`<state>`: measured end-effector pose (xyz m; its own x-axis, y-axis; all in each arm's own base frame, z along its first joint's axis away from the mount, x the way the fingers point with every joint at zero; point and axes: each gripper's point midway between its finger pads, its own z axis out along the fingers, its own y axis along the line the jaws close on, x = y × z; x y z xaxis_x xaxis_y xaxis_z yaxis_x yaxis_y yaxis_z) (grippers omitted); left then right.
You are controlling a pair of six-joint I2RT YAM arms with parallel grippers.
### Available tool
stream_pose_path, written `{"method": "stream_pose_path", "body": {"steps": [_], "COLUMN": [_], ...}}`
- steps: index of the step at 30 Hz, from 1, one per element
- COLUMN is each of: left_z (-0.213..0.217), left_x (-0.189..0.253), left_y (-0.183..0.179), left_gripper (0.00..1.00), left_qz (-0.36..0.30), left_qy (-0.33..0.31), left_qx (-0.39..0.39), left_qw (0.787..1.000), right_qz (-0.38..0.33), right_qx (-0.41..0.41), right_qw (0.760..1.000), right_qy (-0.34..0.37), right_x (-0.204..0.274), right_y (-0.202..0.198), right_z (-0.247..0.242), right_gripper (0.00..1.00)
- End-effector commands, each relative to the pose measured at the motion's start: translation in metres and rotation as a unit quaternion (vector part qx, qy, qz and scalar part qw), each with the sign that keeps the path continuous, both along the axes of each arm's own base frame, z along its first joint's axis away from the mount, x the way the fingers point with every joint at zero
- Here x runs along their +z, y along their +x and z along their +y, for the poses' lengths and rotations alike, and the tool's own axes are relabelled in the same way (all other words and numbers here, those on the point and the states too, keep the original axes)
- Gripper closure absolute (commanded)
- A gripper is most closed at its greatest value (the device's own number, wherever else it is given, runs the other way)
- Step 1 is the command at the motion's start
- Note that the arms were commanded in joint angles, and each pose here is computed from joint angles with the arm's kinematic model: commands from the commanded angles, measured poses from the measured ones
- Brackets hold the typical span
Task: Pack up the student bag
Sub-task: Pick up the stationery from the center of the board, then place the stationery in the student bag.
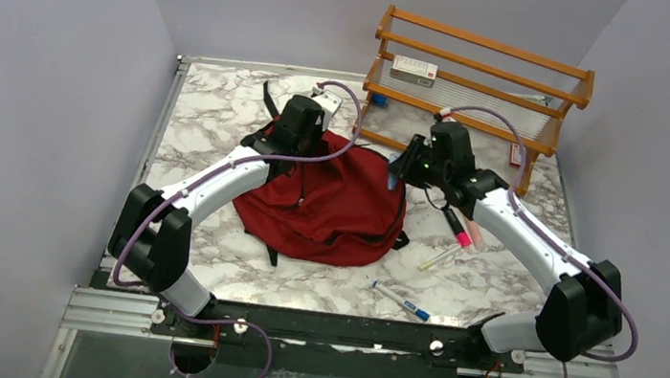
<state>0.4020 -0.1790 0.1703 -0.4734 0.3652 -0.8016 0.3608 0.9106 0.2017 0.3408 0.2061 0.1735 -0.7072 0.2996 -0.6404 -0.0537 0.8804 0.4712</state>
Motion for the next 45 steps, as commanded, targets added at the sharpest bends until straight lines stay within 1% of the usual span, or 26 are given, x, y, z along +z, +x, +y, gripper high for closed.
{"method": "stream_pose_path", "body": {"steps": [1,5,9,16,20,26,27,30,36,38,43,45], "left_z": [0.004,0.005,0.006,0.006,0.003,0.003,0.003,0.004,0.006,0.006,0.006,0.006], "left_x": [0.017,0.022,0.023,0.027,0.028,0.027,0.028,0.028,0.029,0.029,0.028,0.029], "left_y": [0.003,0.002,0.002,0.002,0.001,0.000,0.000,0.000,0.000,0.000,0.000,0.000], "left_gripper": [1.00,1.00,1.00,1.00,1.00,1.00,1.00,1.00,1.00,1.00,1.00,1.00], "left_qz": [-0.021,-0.028,-0.029,-0.034,-0.033,-0.033,-0.033,-0.034,-0.037,-0.037,-0.035,-0.036], "left_qy": [-0.009,-0.014,-0.015,-0.020,-0.025,-0.024,-0.025,-0.024,-0.020,-0.022,-0.021,-0.021], "left_qx": [0.005,0.006,0.006,0.006,0.002,0.000,0.000,0.001,0.004,0.003,0.002,0.003], "left_qw": [1.000,0.999,0.999,0.999,0.999,0.999,0.999,0.999,0.999,0.999,0.999,0.999], "right_qz": [-0.045,-0.043,-0.020,0.001,-0.002,-0.026,-0.028,-0.026,-0.032,-0.037,-0.047,-0.047], "right_qx": [0.134,0.183,0.200,0.185,0.169,0.149,0.148,0.140,0.121,0.120,0.118,0.111], "right_qw": [0.987,0.979,0.974,0.977,0.979,0.977,0.976,0.978,0.984,0.985,0.987,0.988], "right_qy": [0.071,0.078,0.101,0.102,0.111,0.153,0.157,0.150,0.129,0.121,0.103,0.094], "right_x": [0.040,0.035,0.017,-0.007,-0.015,-0.015,-0.016,-0.022,-0.024,-0.020,-0.011,-0.010], "right_y": [-0.006,-0.014,-0.013,-0.003,0.006,0.025,0.028,0.035,0.033,0.031,0.024,0.021], "right_z": [0.091,0.149,0.181,0.192,0.197,0.213,0.216,0.218,0.202,0.198,0.184,0.176], "right_gripper": [0.99,0.99,0.99,0.99,1.00,0.98,0.95,0.83,0.67,0.63,0.60,0.55]}}
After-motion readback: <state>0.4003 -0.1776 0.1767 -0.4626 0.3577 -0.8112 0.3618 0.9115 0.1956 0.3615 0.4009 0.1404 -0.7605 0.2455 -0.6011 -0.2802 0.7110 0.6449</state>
